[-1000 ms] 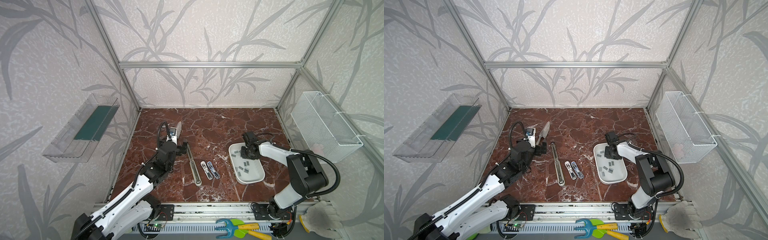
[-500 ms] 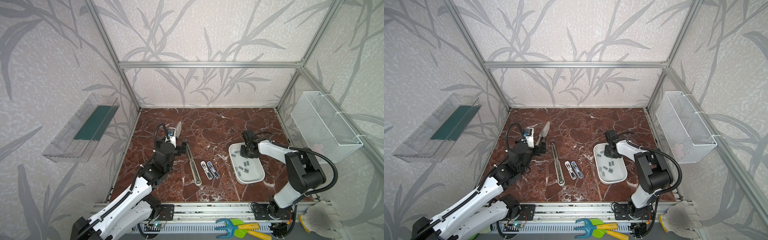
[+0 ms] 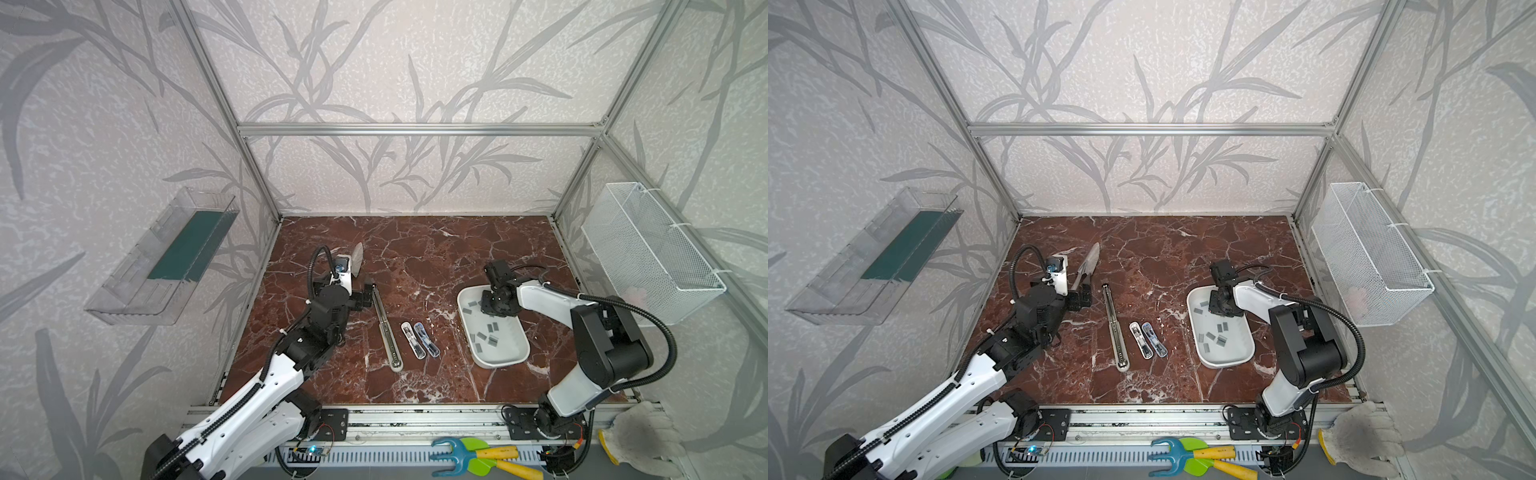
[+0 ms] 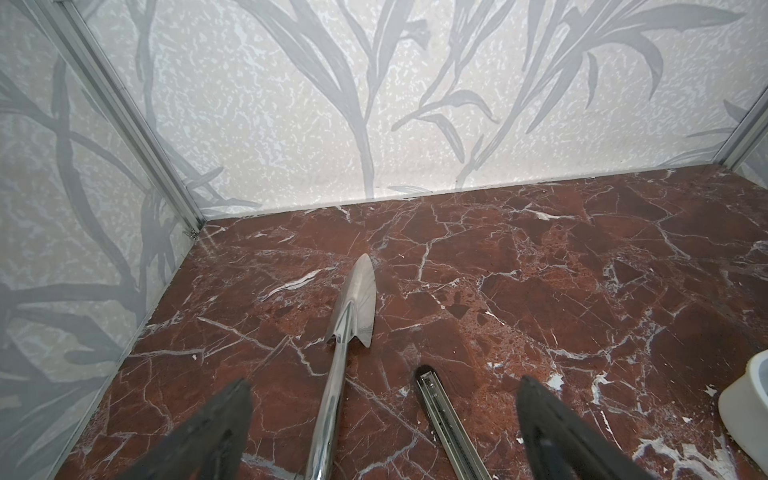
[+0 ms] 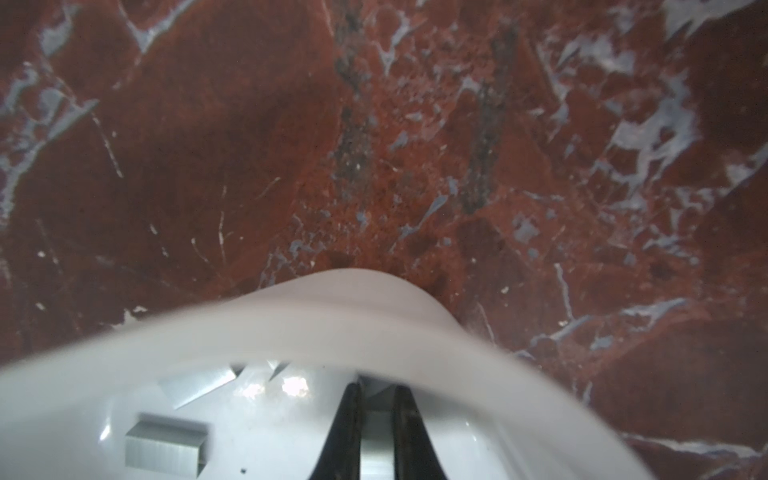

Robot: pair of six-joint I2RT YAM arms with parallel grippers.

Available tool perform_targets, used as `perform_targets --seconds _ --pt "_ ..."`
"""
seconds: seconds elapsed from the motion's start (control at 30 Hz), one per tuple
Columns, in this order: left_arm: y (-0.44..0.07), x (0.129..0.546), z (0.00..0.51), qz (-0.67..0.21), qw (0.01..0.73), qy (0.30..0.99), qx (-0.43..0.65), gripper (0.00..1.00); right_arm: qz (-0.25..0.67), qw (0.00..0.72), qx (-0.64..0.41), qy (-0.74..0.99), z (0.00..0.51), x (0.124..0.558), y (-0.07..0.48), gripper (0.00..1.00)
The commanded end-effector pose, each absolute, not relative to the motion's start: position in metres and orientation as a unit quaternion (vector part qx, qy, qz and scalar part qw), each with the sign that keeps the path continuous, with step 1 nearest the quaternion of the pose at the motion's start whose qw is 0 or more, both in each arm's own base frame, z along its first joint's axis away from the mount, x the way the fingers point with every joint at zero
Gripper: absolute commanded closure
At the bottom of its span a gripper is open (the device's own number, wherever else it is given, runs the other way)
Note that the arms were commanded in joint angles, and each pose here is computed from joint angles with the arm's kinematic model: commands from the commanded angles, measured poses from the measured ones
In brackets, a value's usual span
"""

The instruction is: Load the staples into the stapler

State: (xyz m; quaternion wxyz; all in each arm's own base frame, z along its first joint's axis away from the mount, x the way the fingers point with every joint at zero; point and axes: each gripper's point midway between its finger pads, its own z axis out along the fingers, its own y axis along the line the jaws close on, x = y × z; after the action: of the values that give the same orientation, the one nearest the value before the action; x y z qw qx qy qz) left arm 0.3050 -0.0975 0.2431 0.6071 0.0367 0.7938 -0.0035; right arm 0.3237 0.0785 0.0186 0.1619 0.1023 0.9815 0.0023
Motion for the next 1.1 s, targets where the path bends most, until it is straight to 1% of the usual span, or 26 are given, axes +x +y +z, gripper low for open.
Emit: perform_targets --seconds 0.0,0.1,0.17,0.27,0.33,0.4,0.43,0.47,0.53,0.57,0.6,0.67,0.7,0.77,0.83,0.87,0.97,1.07 --pt "-0.098 0.304 0.246 -0.02 0.609 0.793 0.026 0.01 -0.004 0.157 0.111 0.981 0.02 0.312 0.072 0.88" --pt "-0.1 0.3 0.245 -0.047 0.598 0.8 0.007 0.01 0.008 0.17 0.11 0.979 0.029 0.314 0.074 0.89" --pt "-0.099 0.295 0.242 -0.08 0.586 0.806 -0.031 0.01 0.021 0.186 0.108 0.976 0.037 0.317 0.078 0.9" --pt "-0.108 0.289 0.244 -0.177 0.576 0.792 -0.098 0.01 0.043 0.211 0.102 0.971 0.048 0.322 0.085 0.92" --pt "-0.115 0.282 0.25 -0.237 0.557 0.785 -0.132 0.01 0.049 0.229 0.098 0.967 0.055 0.325 0.088 0.93" --pt "-0.129 0.274 0.264 -0.283 0.544 0.782 -0.112 0.01 0.051 0.248 0.097 0.963 0.062 0.326 0.09 0.93" --pt "-0.131 0.27 0.27 -0.289 0.542 0.783 -0.101 0.01 0.055 0.258 0.095 0.96 0.067 0.327 0.092 0.93" --pt "-0.128 0.267 0.268 -0.288 0.531 0.789 -0.115 0.01 0.058 0.268 0.096 0.957 0.07 0.327 0.093 0.93" --pt "-0.117 0.267 0.245 -0.293 0.507 0.789 -0.188 0.01 0.064 0.281 0.09 0.953 0.075 0.324 0.096 0.93" --pt "-0.115 0.269 0.236 -0.3 0.51 0.781 -0.199 0.01 0.063 0.288 0.089 0.952 0.079 0.321 0.097 0.93" --pt "-0.116 0.271 0.234 -0.3 0.524 0.774 -0.188 0.01 0.062 0.296 0.085 0.949 0.082 0.32 0.099 0.93" --pt "-0.113 0.274 0.228 -0.275 0.573 0.759 -0.144 0.01 0.063 0.312 0.071 0.945 0.091 0.314 0.105 0.93" --pt "-0.108 0.275 0.223 -0.255 0.59 0.754 -0.135 0.01 0.064 0.316 0.066 0.944 0.094 0.311 0.108 0.93" --pt "-0.102 0.276 0.211 -0.203 0.636 0.74 -0.079 0.01 0.074 0.328 0.053 0.94 0.102 0.304 0.115 0.93" --pt "-0.077 0.276 0.194 -0.168 0.64 0.736 -0.145 0.01 0.088 0.346 0.04 0.933 0.109 0.297 0.126 0.93" --pt "-0.072 0.275 0.192 -0.162 0.645 0.731 -0.153 0.01 0.099 0.362 0.026 0.926 0.115 0.295 0.135 0.93" --pt "-0.079 0.277 0.201 -0.156 0.663 0.723 -0.116 0.01 0.111 0.387 0.005 0.916 0.135 0.288 0.155 0.93" --pt "-0.082 0.282 0.208 -0.137 0.657 0.734 -0.1 0.01 0.143 0.403 -0.041 0.903 0.159 0.277 0.191 0.93"
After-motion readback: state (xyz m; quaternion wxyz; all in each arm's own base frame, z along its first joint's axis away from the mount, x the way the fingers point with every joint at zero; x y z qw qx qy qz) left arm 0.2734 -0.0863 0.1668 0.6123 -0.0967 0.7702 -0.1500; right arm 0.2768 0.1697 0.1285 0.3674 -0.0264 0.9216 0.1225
